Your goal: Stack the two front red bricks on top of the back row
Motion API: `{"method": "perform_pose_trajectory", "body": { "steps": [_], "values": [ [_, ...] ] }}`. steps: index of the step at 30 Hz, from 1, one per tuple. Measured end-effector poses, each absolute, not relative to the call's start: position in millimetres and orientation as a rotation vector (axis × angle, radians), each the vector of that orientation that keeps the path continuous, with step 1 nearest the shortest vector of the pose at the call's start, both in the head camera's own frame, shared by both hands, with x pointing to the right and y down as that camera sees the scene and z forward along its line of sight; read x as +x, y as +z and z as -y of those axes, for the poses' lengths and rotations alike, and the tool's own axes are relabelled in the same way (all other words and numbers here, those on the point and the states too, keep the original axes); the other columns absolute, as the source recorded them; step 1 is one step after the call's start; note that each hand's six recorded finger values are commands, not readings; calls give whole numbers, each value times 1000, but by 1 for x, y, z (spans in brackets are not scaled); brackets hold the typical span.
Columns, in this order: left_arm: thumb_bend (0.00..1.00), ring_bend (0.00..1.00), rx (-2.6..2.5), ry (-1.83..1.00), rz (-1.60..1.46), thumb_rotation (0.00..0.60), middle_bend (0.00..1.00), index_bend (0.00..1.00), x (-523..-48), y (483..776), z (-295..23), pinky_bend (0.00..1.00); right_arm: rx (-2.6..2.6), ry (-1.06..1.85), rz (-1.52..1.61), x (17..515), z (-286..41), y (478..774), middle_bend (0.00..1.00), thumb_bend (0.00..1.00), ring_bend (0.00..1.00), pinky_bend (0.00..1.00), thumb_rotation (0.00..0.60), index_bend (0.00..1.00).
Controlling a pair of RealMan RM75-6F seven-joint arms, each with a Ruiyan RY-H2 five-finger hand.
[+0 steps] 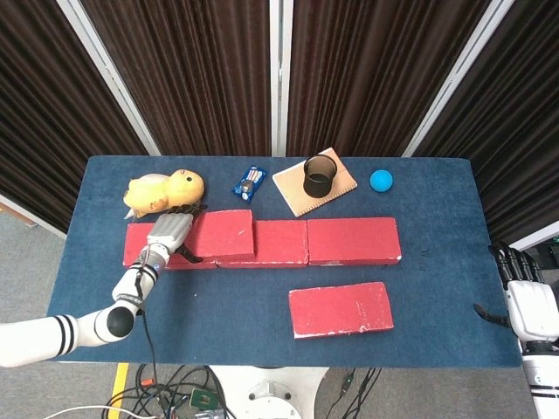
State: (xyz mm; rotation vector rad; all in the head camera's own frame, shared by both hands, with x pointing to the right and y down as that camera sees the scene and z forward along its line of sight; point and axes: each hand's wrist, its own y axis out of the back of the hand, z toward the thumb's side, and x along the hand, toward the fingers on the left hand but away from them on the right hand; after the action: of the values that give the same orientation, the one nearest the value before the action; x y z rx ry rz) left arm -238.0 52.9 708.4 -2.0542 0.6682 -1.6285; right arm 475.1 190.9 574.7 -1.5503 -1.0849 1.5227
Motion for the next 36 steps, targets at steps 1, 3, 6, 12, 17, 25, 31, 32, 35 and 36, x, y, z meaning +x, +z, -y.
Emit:
{"method": "perform_pose_trajectory", "body": {
  "steps": [1, 3, 6, 12, 17, 25, 31, 32, 35, 36],
  "values": [
    [102, 0, -2051, -1628, -665, 600, 256, 0, -238, 708, -53, 24, -1551, 1525, 1084, 475, -191, 575, 0, 67, 0, 0, 600, 0],
    [102, 0, -2044, -1625, -654, 600, 256, 0, -237, 709, -54, 22, -1551, 1528, 1085, 476, -191, 576, 0, 67, 0, 0, 600, 0],
    [102, 0, -2038, -1619, -634, 600, 256, 0, -235, 709, -57, 21, -1550, 1533, 1084, 477, -192, 577, 0, 67, 0, 0, 600, 0],
    [103, 0, -2039, -1618, -625, 600, 256, 0, -234, 710, -56, 20, -1549, 1536, 1082, 477, -193, 577, 0, 68, 0, 0, 600, 0],
    [103, 0, -2054, -1621, -622, 600, 256, 0, -234, 713, -56, 20, -1553, 1542, 1082, 477, -193, 579, 0, 69, 0, 0, 600, 0],
    [103, 0, -2060, -1629, -602, 600, 256, 0, -235, 719, -59, 17, -1550, 1544, 1090, 478, -193, 580, 0, 75, 0, 0, 600, 0],
    [103, 0, -2065, -1622, -601, 600, 256, 0, -233, 720, -58, 16, -1546, 1549, 1098, 480, -193, 579, 0, 75, 0, 0, 600, 0],
    [104, 0, -2066, -1619, -600, 600, 256, 0, -233, 719, -57, 16, -1545, 1549, 1099, 481, -193, 579, 0, 75, 0, 0, 600, 0],
    [103, 0, -2068, -1611, -601, 600, 256, 0, -232, 717, -55, 15, -1544, 1551, 1100, 481, -193, 579, 0, 76, 0, 0, 600, 0],
    [103, 0, -2070, -1609, -602, 600, 256, 0, -232, 717, -55, 15, -1545, 1551, 1100, 481, -193, 580, 0, 76, 0, 0, 600, 0]
  ]
}}
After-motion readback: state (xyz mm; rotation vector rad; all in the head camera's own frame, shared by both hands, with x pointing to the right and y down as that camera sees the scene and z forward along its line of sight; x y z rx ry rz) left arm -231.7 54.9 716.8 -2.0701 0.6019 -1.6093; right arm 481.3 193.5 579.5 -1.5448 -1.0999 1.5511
